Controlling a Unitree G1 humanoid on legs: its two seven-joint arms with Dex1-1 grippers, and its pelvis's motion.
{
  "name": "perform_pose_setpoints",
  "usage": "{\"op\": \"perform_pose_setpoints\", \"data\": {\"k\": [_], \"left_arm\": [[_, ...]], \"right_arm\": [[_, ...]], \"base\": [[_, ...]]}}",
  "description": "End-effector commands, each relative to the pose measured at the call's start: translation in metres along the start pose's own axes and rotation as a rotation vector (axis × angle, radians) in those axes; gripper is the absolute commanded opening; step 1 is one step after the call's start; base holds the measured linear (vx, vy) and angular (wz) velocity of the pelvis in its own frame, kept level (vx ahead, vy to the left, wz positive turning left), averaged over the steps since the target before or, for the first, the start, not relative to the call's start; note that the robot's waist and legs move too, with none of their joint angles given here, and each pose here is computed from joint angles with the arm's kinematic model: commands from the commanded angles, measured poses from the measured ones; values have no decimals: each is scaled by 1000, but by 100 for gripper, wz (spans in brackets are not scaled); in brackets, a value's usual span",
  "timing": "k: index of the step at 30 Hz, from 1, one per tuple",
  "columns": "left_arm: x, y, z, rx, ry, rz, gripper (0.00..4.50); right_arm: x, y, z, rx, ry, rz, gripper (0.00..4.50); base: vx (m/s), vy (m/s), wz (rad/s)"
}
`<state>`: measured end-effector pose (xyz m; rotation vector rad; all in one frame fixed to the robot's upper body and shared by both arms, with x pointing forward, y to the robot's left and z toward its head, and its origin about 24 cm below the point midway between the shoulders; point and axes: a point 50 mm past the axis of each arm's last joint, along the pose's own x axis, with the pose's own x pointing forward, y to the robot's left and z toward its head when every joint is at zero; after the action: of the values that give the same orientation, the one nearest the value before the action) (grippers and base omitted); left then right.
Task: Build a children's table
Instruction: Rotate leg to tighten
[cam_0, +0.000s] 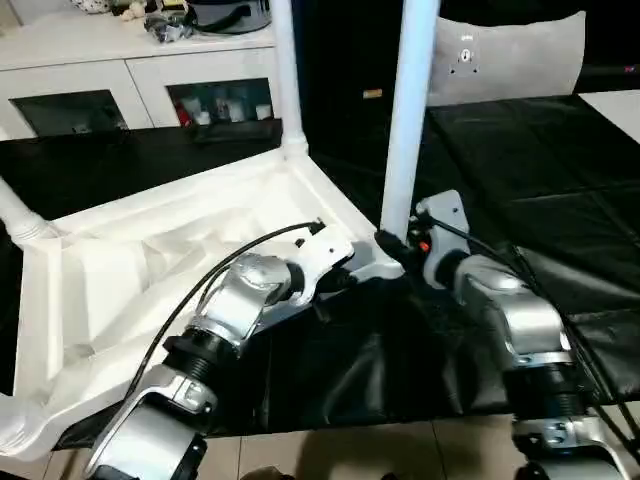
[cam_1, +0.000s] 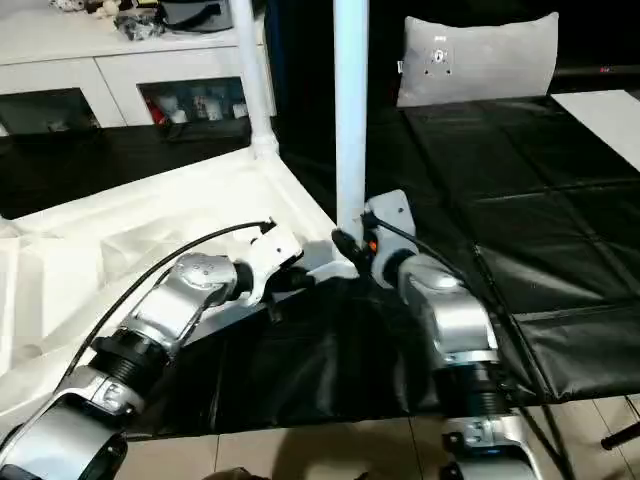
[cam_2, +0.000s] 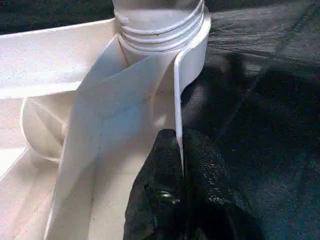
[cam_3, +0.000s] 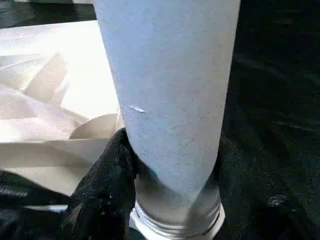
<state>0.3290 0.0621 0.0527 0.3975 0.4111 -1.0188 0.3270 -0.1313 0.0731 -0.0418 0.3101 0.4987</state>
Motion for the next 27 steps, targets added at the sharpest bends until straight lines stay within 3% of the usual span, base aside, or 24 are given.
{"op": "perform_pose_setpoints", "data": {"k": [1, 7, 8, 13, 19, 20, 22, 25, 27], "left_arm": [[0, 1, 27, 65, -72, 23, 0], [-11, 11, 15, 105, -34, 22, 0], [-14, 12, 13, 128, -34, -1, 0], [-23, 13, 3, 166, -25, -85, 0], [-33, 15, -9, 221, 9, -174, 0], [-40, 15, -12, 270, 13, -251, 0], [-45, 15, -14, 311, 14, -309, 0], [-49, 14, -16, 335, 33, -367, 0], [-54, 13, -19, 361, 57, -426, 0]], "right_arm": [[8, 21, -9, 36, 27, 89, 266], [-3, 16, -5, 10, -34, 171, 320], [-6, 14, -5, -18, -34, 191, 346], [-17, 0, -4, -71, -54, 229, 370], [-31, -13, 0, -174, -37, 363, 430], [-37, -15, 1, -231, -10, 464, 438], [-43, -15, 1, -272, 6, 555, 438], [-47, -15, 2, -258, 10, 633, 438], [-49, -15, 3, -247, 7, 689, 405]], "base": [[0, 0, 0], [0, 0, 0], [0, 0, 0], [0, 0, 0], [0, 0, 0], [0, 0, 0], [0, 0, 0], [0, 0, 0], [0, 0, 0]]}}
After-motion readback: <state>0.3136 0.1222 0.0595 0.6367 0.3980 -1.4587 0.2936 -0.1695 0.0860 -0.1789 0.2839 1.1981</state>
